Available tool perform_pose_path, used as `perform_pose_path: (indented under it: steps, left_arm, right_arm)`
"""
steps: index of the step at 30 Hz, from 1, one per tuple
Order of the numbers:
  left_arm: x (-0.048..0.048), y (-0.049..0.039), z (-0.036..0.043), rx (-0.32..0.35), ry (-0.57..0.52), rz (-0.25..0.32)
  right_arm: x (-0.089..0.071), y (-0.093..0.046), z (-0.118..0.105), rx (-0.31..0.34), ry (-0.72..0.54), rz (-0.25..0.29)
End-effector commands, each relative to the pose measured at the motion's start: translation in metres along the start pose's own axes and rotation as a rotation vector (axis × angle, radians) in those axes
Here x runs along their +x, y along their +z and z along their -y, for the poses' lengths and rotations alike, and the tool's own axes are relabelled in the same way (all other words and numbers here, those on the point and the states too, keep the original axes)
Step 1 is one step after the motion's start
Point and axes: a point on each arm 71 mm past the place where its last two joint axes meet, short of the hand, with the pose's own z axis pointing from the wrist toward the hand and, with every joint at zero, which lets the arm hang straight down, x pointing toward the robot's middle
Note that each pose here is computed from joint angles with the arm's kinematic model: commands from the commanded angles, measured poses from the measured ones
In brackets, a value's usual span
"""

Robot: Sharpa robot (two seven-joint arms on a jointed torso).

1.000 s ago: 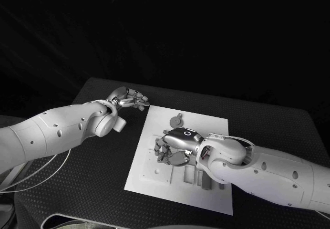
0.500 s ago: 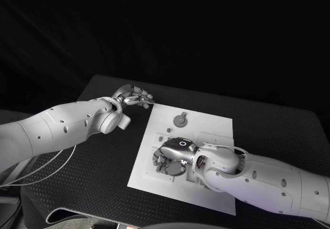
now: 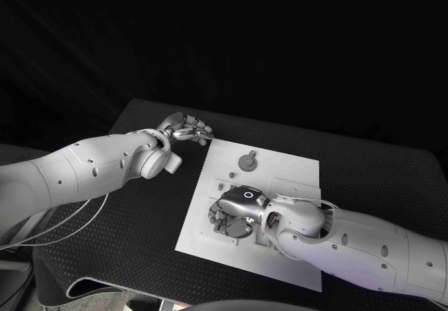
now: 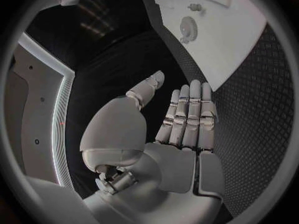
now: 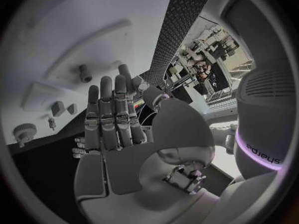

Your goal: Assemble the parts on the task board

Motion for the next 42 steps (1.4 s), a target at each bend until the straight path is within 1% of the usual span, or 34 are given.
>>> perform_pose_path:
  steps: [1, 3, 6, 11, 27, 42]
  left_arm:
    - [0.0013, 0.0001, 0.0015, 0.007, -0.008, -0.012]
    - [0.0014, 0.0001, 0.0015, 0.008, -0.008, -0.013]
    - [0.0018, 0.0003, 0.0018, 0.009, -0.009, -0.014]
    - [0.0021, 0.0005, 0.002, 0.01, -0.009, -0.014]
    - [0.0019, 0.0002, 0.0019, 0.01, -0.009, -0.014]
    - [0.0013, -0.0001, 0.0016, 0.008, -0.008, -0.012]
  right_arm:
    - [0.0, 0.0, 0.001, 0.009, -0.045, 0.003]
    - [0.001, -0.001, 0.002, 0.013, -0.046, -0.003]
    - [0.003, 0.0, 0.002, 0.008, -0.046, -0.027]
    - [0.009, 0.001, 0.002, 0.01, -0.052, -0.045]
    - [0.015, 0.001, 0.007, 0.023, -0.057, -0.082]
    - [0.017, 0.001, 0.009, 0.042, -0.031, -0.066]
